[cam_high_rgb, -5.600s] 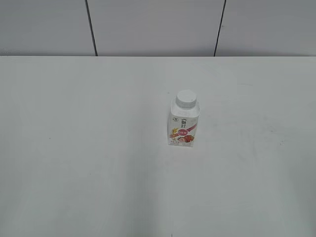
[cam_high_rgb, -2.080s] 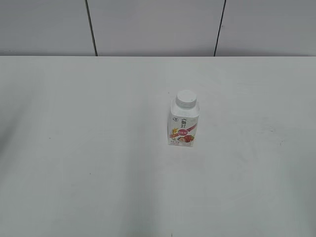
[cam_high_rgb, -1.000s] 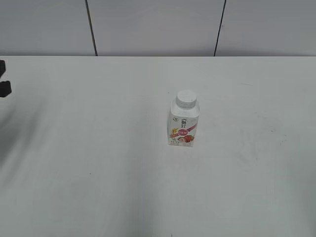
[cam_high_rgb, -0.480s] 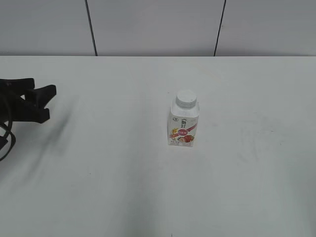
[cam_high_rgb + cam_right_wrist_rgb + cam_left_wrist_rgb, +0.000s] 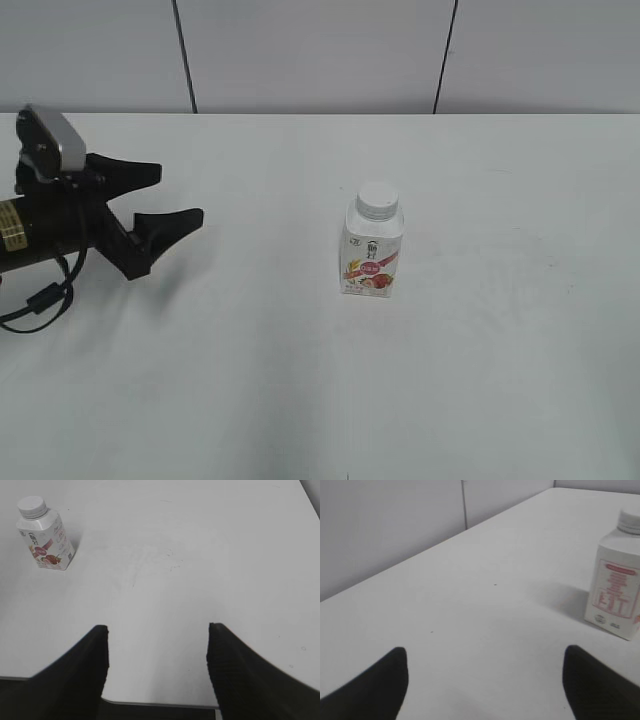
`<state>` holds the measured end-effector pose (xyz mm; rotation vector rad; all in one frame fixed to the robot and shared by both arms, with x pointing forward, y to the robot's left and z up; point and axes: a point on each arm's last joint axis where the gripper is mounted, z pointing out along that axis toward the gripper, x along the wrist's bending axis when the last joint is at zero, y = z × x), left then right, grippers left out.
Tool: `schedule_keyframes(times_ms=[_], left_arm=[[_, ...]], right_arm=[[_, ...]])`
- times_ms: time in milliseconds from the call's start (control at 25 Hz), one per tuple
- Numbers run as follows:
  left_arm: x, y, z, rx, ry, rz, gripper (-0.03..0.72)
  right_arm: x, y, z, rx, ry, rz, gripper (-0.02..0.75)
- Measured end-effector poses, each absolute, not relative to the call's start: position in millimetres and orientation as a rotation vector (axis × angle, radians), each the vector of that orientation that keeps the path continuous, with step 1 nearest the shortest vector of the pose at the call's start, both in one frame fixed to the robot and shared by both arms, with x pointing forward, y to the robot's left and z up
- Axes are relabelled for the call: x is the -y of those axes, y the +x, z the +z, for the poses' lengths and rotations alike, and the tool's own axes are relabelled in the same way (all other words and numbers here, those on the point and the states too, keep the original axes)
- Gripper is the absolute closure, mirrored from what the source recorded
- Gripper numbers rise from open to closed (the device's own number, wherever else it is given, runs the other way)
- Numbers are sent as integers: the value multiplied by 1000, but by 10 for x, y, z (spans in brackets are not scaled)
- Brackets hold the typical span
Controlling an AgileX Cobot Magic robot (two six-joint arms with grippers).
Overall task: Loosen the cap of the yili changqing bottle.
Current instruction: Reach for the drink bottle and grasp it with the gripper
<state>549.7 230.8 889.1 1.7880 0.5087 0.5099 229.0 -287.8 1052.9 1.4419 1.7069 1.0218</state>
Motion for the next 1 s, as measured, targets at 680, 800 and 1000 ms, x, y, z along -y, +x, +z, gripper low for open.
schedule_keyframes(times_ms=[680,800,1000], left_arm=[[-1788,5778,8651,-324,1810,216,105],[-1676,5837,8652,-267,1811,208,105],[-1460,5885,8605,-200,1810,183,105]], right_arm=[[2876,2290,10529,-1708,1442,1025,245],[2872,2290,10527,-1710,1444,1030,245],[2870,2290,10527,-1710,1444,1033,245]])
